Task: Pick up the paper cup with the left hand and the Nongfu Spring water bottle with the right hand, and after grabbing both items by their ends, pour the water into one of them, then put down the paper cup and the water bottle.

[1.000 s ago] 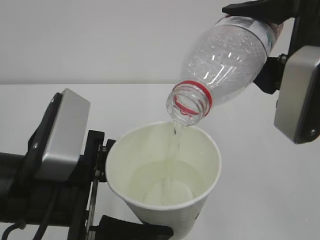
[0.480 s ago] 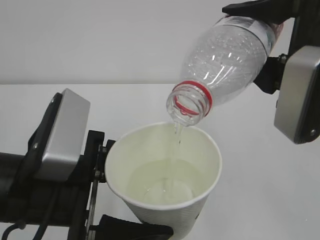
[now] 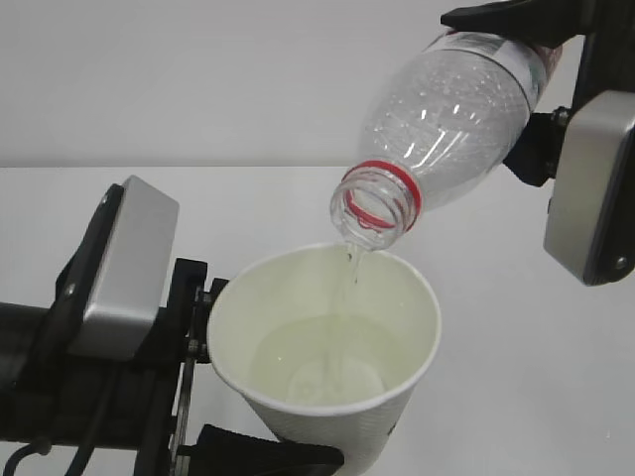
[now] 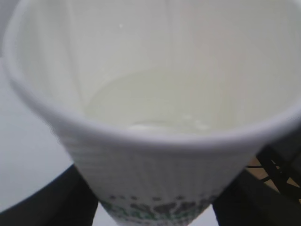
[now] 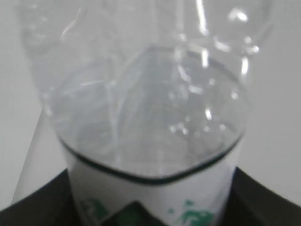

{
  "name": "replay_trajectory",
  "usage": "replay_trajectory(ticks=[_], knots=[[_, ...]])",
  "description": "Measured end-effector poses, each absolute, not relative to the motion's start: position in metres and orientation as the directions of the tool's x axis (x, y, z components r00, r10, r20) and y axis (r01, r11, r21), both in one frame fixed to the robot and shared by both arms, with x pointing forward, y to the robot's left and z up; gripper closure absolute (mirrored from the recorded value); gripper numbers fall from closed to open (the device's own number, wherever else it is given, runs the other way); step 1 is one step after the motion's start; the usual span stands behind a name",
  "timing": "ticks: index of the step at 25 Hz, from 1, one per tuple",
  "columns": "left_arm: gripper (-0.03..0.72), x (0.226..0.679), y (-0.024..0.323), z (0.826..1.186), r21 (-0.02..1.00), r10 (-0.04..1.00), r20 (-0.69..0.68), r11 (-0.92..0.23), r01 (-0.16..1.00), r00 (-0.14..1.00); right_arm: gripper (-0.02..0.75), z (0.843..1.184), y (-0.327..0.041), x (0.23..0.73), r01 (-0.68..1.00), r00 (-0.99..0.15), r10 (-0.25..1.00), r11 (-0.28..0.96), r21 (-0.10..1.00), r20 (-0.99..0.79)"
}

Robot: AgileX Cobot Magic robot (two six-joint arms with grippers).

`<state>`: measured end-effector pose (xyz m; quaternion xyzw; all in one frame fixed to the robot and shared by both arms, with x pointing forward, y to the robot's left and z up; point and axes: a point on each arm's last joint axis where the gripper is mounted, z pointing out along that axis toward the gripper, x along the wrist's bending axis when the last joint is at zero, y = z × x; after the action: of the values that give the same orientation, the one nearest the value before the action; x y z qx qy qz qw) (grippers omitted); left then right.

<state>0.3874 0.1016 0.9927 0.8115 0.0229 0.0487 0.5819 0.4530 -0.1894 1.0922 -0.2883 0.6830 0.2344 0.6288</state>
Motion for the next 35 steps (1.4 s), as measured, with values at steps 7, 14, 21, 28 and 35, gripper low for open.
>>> replay_trajectory(ticks=[7, 14, 21, 28, 35], knots=[[0.19, 0.3874, 0.1016, 0.9927, 0.947, 0.094, 0.052, -0.322, -0.019, 0.994, 0.269, 1.0922, -0.1894, 0.453, -0.689, -0.041, -0.101, 0.724, -0.045, -0.994], [0.193, 0.3874, 0.1016, 0.9927, 0.947, 0.094, 0.052, -0.322, -0.019, 0.994, 0.269, 1.0922, -0.1893, 0.453, -0.689, -0.041, -0.101, 0.723, -0.045, -0.994], [0.193, 0.3874, 0.1016, 0.9927, 0.947, 0.094, 0.052, -0.322, -0.019, 0.994, 0.269, 1.0922, -0.1893, 0.453, -0.689, -0.041, -0.101, 0.723, -0.045, -0.994], [0.194, 0.3874, 0.1016, 0.9927, 0.947, 0.094, 0.052, -0.322, -0.019, 0.994, 0.269, 1.0923, -0.1892, 0.4529, -0.69, -0.04, -0.1, 0.722, -0.045, -0.994], [0.196, 0.3873, 0.1017, 0.9927, 0.947, 0.093, 0.053, -0.322, -0.02, 0.994, 0.269, 1.0924, -0.19, 0.4532, -0.688, -0.04, -0.099, 0.724, -0.045, -0.994]])
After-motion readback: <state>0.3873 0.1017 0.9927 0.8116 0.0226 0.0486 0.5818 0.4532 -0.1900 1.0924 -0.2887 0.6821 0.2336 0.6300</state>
